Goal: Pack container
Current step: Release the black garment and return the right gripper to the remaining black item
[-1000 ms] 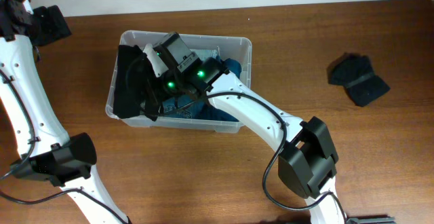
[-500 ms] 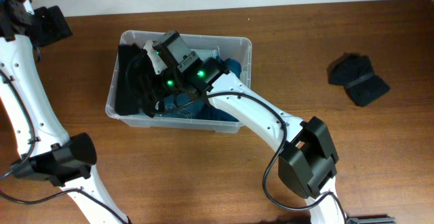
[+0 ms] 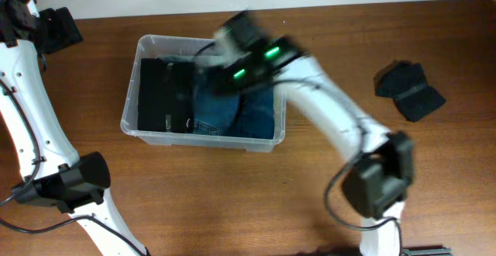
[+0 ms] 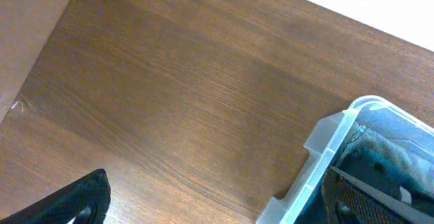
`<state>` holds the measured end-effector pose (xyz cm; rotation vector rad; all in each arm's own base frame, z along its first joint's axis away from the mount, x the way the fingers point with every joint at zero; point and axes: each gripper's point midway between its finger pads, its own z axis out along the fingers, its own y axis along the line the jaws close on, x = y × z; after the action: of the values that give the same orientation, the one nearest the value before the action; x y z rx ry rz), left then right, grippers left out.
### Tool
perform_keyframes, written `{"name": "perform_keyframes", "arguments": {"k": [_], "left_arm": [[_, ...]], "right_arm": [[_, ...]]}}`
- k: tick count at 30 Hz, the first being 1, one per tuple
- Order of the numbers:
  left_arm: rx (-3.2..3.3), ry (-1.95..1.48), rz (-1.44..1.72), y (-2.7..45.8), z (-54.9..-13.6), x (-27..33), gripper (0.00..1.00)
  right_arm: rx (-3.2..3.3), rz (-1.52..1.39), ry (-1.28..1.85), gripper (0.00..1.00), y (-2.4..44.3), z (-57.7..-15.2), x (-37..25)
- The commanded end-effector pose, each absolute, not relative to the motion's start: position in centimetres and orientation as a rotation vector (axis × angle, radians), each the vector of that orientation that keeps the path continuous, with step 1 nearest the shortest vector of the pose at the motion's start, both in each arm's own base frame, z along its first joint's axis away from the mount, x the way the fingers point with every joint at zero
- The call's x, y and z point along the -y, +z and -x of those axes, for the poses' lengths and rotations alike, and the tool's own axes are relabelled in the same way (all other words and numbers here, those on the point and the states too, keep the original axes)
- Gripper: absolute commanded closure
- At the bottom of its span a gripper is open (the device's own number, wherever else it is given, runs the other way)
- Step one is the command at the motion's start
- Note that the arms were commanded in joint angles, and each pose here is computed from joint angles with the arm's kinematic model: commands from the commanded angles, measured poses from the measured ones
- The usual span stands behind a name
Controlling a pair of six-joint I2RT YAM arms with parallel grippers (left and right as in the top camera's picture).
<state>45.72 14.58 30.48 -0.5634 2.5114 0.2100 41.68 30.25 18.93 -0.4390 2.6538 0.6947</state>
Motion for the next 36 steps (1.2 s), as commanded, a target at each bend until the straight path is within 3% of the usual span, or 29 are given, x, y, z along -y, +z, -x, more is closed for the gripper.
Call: {"name": "perform_keyframes", "arguments": {"k": [1, 7, 12, 18, 23, 29, 30, 33, 36], "left_arm": [[-2.486, 0.199, 0.542, 31.9, -45.2, -14.3, 0.01], [-2.488, 0.168, 0.533, 31.9, -45.3, -13.9, 0.01], [-2.491, 0.168, 0.533, 31.8, -45.2, -13.9, 0.01], [-2.492, 0.168, 0.534, 31.8, -45.2, -13.9, 0.01], [-2.492, 0.168, 0.533, 31.8, -45.2, -13.9, 0.01], [-2.503, 0.168, 0.535, 31.6, -45.0, -13.8, 0.01], [-2.503, 0.168, 0.535, 31.6, -45.0, -13.8, 0.01], [-2.503, 0.168, 0.535, 31.6, -45.0, -13.8, 0.01], [-2.504, 0.168, 0.535, 31.6, -45.0, -13.8, 0.01]], "right_arm": [[-2.579, 0.108, 0.548, 0.13, 24.8, -45.8, -17.4], [-2.684, -0.583, 0.399, 0.09, 20.9, -45.7, 3.5], [-2.633, -1.037, 0.352, 0.08, 17.1, -42.4, 14.8], [-2.560, -1.290, 0.326, 0.04, 12.5, -38.7, 21.6], [-2.520, -1.348, 0.366, 0.05, 6.7, -37.3, 22.7], [-2.459, -1.230, 0.411, 0.26, 3.1, -39.2, 21.3], [-2.457, -1.210, 0.410, 0.36, 2.7, -39.5, 21.0], [-2.464, -1.189, 0.397, 0.54, 2.2, -39.7, 20.4], [-2.483, -1.177, 0.371, 0.60, 1.8, -39.7, 19.9]]}}
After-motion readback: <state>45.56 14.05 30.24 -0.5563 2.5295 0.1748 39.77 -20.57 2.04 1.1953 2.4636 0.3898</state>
